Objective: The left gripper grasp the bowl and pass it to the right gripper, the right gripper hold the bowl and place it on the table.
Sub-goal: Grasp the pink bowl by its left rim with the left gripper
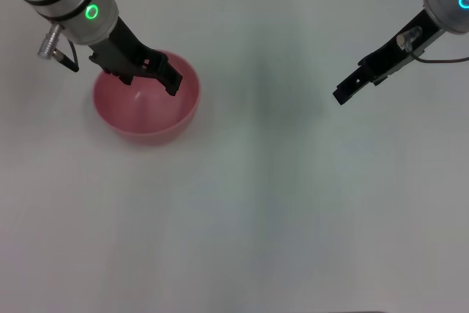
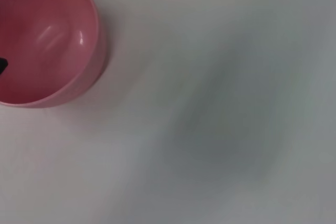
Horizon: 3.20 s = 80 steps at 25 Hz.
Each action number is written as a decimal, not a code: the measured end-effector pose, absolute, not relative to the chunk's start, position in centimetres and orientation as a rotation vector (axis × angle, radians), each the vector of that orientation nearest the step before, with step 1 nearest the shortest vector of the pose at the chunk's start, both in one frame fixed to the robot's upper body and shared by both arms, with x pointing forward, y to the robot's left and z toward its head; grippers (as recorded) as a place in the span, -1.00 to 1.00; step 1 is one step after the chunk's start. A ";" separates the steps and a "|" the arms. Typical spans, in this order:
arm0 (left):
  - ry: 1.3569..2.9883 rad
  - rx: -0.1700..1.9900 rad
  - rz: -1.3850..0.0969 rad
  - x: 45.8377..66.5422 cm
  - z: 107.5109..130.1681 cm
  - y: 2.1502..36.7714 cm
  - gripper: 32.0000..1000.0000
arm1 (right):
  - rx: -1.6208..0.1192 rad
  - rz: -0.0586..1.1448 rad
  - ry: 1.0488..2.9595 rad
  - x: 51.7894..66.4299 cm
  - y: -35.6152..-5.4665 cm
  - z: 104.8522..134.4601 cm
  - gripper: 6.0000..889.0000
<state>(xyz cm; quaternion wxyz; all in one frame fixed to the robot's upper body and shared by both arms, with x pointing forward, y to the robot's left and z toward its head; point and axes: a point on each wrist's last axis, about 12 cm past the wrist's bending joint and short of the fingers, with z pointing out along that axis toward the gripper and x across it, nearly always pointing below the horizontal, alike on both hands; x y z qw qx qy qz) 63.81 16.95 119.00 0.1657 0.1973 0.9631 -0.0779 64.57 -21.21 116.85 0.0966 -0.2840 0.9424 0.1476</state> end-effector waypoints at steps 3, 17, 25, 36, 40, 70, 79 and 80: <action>2.742 0.553 -0.217 63.9 119.0 17.2 0.64 | -0.840 0.437 2.793 64.6 -21.3 116.8 0.92; 2.719 0.479 -0.116 64.7 119.5 19.1 0.63 | -0.836 0.442 2.796 64.4 -21.5 116.5 0.92; 2.713 0.439 -0.086 65.2 119.1 19.9 0.63 | -0.831 0.448 2.796 64.3 -21.6 116.4 0.92; 2.728 0.386 -0.081 66.0 117.6 20.8 0.62 | -0.829 0.449 2.806 64.2 -21.7 116.0 0.92; 2.733 0.370 -0.076 66.1 117.3 21.3 0.62 | -0.830 0.451 2.806 64.2 -21.6 115.9 0.92; 2.759 0.268 -0.037 66.7 114.3 23.9 0.60 | -0.825 0.450 2.798 64.3 -21.6 115.9 0.92; 2.770 0.260 -0.042 66.4 113.3 23.8 0.59 | -0.821 0.453 2.796 64.3 -21.6 115.9 0.92; 2.771 0.261 -0.042 66.4 113.2 23.8 0.59 | -0.821 0.453 2.796 64.3 -21.6 115.9 0.92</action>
